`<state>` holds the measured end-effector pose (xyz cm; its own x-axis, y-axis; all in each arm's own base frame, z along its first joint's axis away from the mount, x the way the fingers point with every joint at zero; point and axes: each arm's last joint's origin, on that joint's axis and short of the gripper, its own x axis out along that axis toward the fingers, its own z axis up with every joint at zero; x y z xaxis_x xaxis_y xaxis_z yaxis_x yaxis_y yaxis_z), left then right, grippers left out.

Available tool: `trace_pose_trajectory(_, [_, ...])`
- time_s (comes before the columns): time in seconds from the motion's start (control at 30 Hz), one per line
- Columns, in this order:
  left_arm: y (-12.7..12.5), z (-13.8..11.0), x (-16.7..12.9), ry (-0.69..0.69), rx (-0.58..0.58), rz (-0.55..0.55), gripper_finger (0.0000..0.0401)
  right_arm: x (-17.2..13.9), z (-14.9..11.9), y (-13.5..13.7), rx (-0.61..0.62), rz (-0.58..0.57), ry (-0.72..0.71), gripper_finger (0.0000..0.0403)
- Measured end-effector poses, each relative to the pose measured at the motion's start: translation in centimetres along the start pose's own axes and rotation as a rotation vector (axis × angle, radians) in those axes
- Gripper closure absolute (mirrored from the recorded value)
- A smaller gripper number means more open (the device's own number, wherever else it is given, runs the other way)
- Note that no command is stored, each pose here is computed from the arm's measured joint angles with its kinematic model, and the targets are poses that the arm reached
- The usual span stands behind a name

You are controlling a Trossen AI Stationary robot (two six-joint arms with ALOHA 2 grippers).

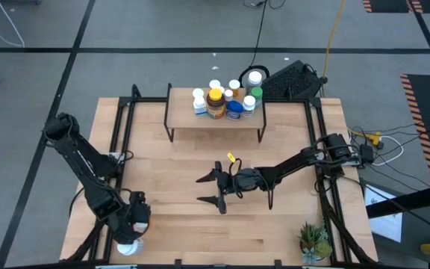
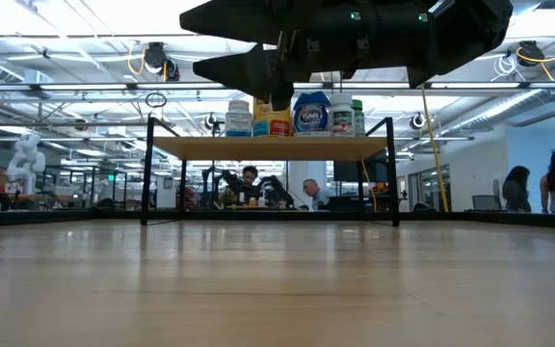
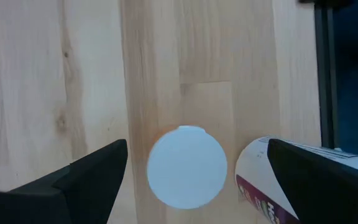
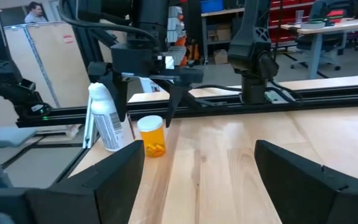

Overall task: Pick and place medicine bottles onto shelf by color
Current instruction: Put the orange pill bottle on the shelf

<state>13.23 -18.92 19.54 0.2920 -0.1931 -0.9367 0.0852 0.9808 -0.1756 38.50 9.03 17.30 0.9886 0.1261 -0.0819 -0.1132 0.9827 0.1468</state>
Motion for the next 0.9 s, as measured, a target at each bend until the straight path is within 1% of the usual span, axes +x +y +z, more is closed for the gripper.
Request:
trace_pose_trajectory(0.1, [-0.1, 0.1, 0.2, 0.0, 0.013, 0.004, 0.0009, 0.0, 0.0, 0.0, 0.0, -0.001, 0.001, 0.0101])
trace_pose_trajectory(0.33, [0.0, 0.1, 0.2, -0.008, 0.004, 0.016, 0.0009, 0.0, 0.0, -0.1, -0.005, -0.003, 0.0, 0.0101])
trace_pose_trajectory(0.5, [0.8, 0.5, -0.4, -0.026, -0.019, 0.046, 0.0009, 0.0, 0.0, -0.2, -0.012, -0.03, -0.004, 0.0101])
trace_pose_trajectory(0.57, [0.5, 1.7, -1.7, -0.088, -0.051, -0.016, 0.0009, 0.0, 0.0, -0.2, -0.011, -0.031, -0.005, 0.0101])
trace_pose_trajectory(0.63, [0.4, 2.3, -2.5, -0.118, -0.047, -0.041, 0.0009, 0.0, 0.1, -0.2, -0.011, -0.029, -0.009, 0.0101])
trace_pose_trajectory(0.7, [0.5, 2.6, -3.2, -0.137, -0.032, -0.028, 0.0009, 0.0, 0.1, -0.2, -0.01, -0.027, -0.013, 0.0101])
trace_pose_trajectory(0.77, [0.4, 3.2, -4.1, -0.205, -0.031, -0.021, 0.0009, 0.0, 0.1, -0.2, -0.01, -0.025, -0.013, 0.0101])
trace_pose_trajectory(0.83, [0.8, 3.1, -4.2, -0.227, -0.019, 0.048, 0.0009, 0.0, 0.1, -0.1, -0.011, -0.024, -0.012, 0.0101])
trace_pose_trajectory(0.9, [1.1, 2.9, -3.6, -0.241, -0.014, 0.099, 0.0009, 0.0, 0.1, -0.1, -0.011, -0.022, -0.011, 0.0101])
